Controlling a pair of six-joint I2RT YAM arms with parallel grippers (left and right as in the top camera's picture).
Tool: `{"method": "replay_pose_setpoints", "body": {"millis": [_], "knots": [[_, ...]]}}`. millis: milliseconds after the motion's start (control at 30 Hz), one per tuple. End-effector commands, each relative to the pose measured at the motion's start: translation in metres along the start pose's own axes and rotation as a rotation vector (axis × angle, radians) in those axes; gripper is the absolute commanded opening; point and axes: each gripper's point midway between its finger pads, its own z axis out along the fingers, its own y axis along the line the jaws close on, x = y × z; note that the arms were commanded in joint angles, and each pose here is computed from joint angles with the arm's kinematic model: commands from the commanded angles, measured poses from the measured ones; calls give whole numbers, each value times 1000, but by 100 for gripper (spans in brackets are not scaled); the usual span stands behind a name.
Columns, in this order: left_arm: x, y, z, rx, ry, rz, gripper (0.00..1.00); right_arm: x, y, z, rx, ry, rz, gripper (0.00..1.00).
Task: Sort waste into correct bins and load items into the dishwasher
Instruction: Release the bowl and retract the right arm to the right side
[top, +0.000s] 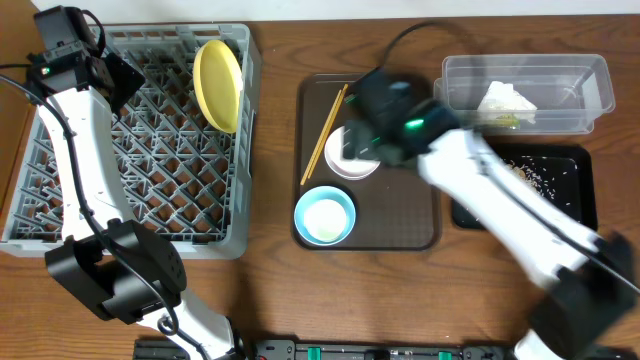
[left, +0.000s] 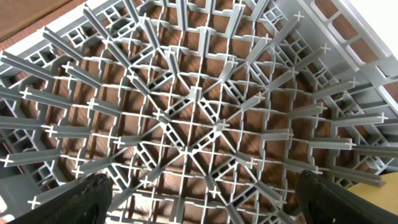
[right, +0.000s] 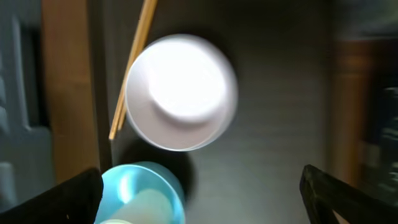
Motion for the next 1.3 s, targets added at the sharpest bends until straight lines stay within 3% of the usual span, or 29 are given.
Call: {"method": "replay_pose_setpoints", "body": {"millis": [0, 167, 300, 600, 700, 867, 933, 1000, 1067, 1167, 1200, 1267], "knots": [[0, 4, 0, -10, 0, -9, 96, -51, -57, -79, 21, -187, 140, 99], [0, 4, 0, -10, 0, -8, 96, -53, -216, -166, 363, -329, 412, 99], [0, 4, 0, -10, 0, -9, 96, -29, -274, -194, 473, -305, 561, 99], [0, 4, 0, -10, 0, -9, 96, -25, -296, -200, 512, -309, 629, 99], [-23, -8, -1, 40, -90, -38, 96, -25, -296, -200, 512, -309, 629, 99], [-30, -12, -2, 58, -120, -51, 96, -25, -296, -200, 512, -309, 629, 99], [-4, -26, -3, 146, 4, -28, 96, -25, -296, -200, 512, -309, 629, 99], [61, -65, -27, 426, 345, -20, 96, -25, -296, -200, 512, -309, 629, 99], [89, -91, -56, 640, 506, 22, 96, -25, -296, -200, 512, -309, 629, 99], [111, -129, -117, 1036, 597, 199, 96, -25, -296, -200, 512, -309, 629, 99], [116, -136, -136, 1095, 599, 231, 96, -25, -296, -200, 512, -309, 629, 99], [121, -139, -154, 1076, 543, 294, 96, -25, -296, -200, 512, -309, 629, 99]]}}
